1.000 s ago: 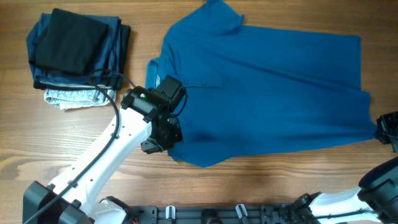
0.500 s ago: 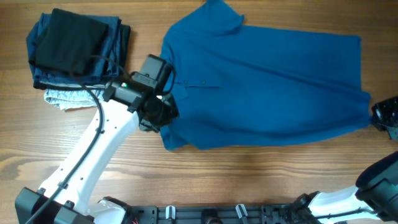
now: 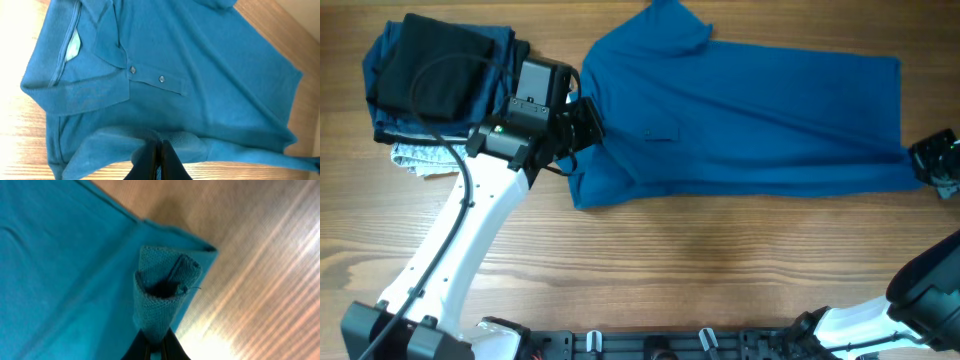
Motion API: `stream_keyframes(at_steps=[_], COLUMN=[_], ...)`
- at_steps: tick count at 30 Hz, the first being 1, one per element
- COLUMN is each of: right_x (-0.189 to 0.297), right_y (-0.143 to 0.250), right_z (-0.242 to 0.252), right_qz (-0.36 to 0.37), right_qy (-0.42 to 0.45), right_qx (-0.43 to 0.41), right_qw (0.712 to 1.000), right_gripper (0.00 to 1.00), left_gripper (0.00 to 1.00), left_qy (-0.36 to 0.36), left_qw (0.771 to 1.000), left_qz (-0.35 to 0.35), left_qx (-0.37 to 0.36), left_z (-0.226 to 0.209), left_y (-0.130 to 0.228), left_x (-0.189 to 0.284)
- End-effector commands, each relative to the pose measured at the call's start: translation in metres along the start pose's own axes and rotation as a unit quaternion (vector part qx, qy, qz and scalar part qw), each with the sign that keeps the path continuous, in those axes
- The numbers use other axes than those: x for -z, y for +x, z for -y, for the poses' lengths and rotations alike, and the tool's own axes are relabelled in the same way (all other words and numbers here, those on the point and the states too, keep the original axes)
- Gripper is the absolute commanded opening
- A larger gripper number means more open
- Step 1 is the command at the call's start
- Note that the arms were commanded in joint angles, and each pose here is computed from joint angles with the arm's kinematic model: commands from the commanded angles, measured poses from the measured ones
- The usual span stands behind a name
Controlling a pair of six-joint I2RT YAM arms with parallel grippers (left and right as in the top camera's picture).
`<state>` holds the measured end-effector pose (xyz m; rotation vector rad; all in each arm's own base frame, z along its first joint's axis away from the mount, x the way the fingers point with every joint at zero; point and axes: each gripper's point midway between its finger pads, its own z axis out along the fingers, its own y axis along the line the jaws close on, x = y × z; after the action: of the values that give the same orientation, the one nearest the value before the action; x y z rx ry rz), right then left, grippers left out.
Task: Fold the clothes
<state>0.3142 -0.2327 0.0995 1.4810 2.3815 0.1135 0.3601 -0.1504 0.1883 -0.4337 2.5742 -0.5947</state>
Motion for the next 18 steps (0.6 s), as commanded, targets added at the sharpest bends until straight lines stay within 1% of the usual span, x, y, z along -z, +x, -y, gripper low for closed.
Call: stream_keyframes(at_steps=[1,4,6,8,12,15,18], right_x=[-0.007,-0.014,-0.021,-0.03,-0.042,-0.045,-0.048], right_y=[-0.009,-0.014,-0.016,-0.019,-0.03,-0.033,-0.037], right_z=[-0.008,-0.015,-0.018,-0.024,-0.034,-0.037,-0.039], right_qz=[0.021,0.031,0.034,0.04,0.062,0.068,0.074], right_qy=[0.001,-0.006,-0.009,-0.009,-0.018,-0.022,-0.025], right_qx=[0.01,0.016,0.02,0.029,0.038,0.04,0.045], right_qw=[1.0,0.999,0.999,0.999,0.997,0.997,0.996], right_gripper=[0.04,0.04,0.04,0.04,0.04,0.04,0.04], left_gripper=[0.04,0.04,0.04,0.04,0.04,0.04,0.04], left_qy=[-0.021,-0.019,-0.024,-0.017,-0.015,-0.023,-0.034], left_qw=[0.999,0.997,0.997,0.994,0.991,0.991,0.99], left_qz=[-0.004,0.005,0.023,0.039,0.044,0.042,0.063], left_qx=[-0.047,-0.069,-0.073,-0.097,-0.126,-0.124,-0.125], left_z=[-0.008,-0.006,-0.006,-0.002,0.0,-0.004,-0.006], left_y=[-0.006,-0.014,-0.023,-0.032,-0.036,-0.036,-0.045], left_x=[-0.023,-0.039,-0.045,-0.05,-0.059,-0.066,-0.07])
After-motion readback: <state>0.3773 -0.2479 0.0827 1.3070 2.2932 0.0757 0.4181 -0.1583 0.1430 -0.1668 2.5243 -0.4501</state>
